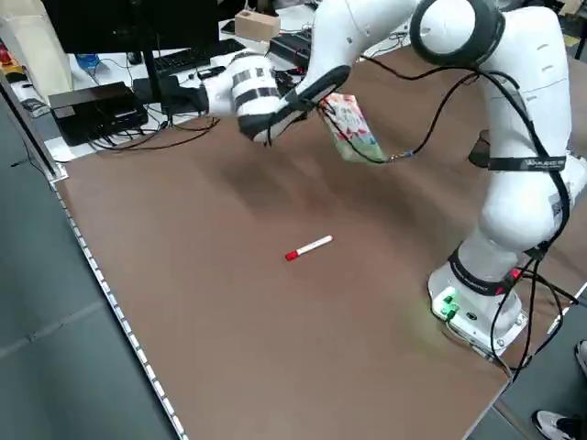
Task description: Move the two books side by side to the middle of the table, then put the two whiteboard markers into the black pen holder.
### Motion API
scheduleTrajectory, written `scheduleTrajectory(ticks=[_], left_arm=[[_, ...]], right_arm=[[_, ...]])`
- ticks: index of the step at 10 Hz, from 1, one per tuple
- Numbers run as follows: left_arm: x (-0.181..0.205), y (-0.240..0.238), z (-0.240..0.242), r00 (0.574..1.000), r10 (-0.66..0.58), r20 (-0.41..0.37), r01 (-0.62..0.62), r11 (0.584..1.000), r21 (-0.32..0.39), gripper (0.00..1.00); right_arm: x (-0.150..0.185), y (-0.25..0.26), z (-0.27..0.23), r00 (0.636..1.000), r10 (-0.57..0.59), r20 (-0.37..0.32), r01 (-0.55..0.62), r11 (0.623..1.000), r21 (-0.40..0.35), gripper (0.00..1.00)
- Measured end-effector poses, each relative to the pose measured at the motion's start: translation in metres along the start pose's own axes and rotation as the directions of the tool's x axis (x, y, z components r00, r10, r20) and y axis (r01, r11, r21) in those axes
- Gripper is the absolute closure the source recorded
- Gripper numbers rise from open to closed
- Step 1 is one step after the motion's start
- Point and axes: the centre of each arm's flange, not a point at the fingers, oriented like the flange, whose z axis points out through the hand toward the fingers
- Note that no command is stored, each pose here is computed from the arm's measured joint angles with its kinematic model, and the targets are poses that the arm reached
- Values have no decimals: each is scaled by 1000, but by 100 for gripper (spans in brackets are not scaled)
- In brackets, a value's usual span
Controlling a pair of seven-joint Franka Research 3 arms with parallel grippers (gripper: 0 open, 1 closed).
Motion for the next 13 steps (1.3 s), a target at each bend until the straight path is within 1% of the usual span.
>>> scheduleTrajectory(ticks=[2, 3, 4, 5, 6, 7, 8, 9, 10, 12, 13], left_arm=[[41, 33, 85, 998, -64, 6, 63, 995, 77, 81], [54, 47, 114, 998, -67, -13, 68, 993, 95, 81], [65, 55, 143, 996, -70, -62, 75, 994, 82, 81], [74, 59, 173, 989, -94, -112, 102, 992, 70, 81], [79, 64, 200, 982, -123, -140, 133, 989, 63, 81], [84, 68, 229, 976, -153, -155, 159, 987, 24, 79], [88, 66, 258, 969, -176, -174, 178, 984, -6, 66], [90, 66, 279, 964, -183, -195, 185, 983, -8, 48], [91, 69, 294, 962, -186, -200, 189, 982, -8, 34], [92, 64, 297, 960, -194, -203, 196, 980, -8, 2], [94, 62, 291, 957, -196, -213, 199, 980, -9, 0]], right_arm=[[29, -67, 9, 999, 49, -3, -49, 998, -34, 81], [52, -101, 21, 998, 69, 5, -69, 997, -38, 81], [81, -132, 38, 997, 71, 4, -71, 997, -43, 81], [114, -156, 58, 997, 73, -10, -74, 996, -56, 81], [148, -173, 80, 997, 68, -30, -70, 995, -73, 82], [181, -186, 105, 997, 51, -56, -57, 993, -101, 82], [216, -193, 134, 995, 37, -95, -50, 990, -134, 82], [249, -193, 168, 990, 22, -143, -45, 986, -161, 82], [278, -192, 202, 983, 9, -186, -42, 983, -176, 82], [313, -189, 256, 966, -1, -259, -48, 982, -182, 82], [324, -186, 277, 955, -4, -297, -56, 980, -193, 82]])
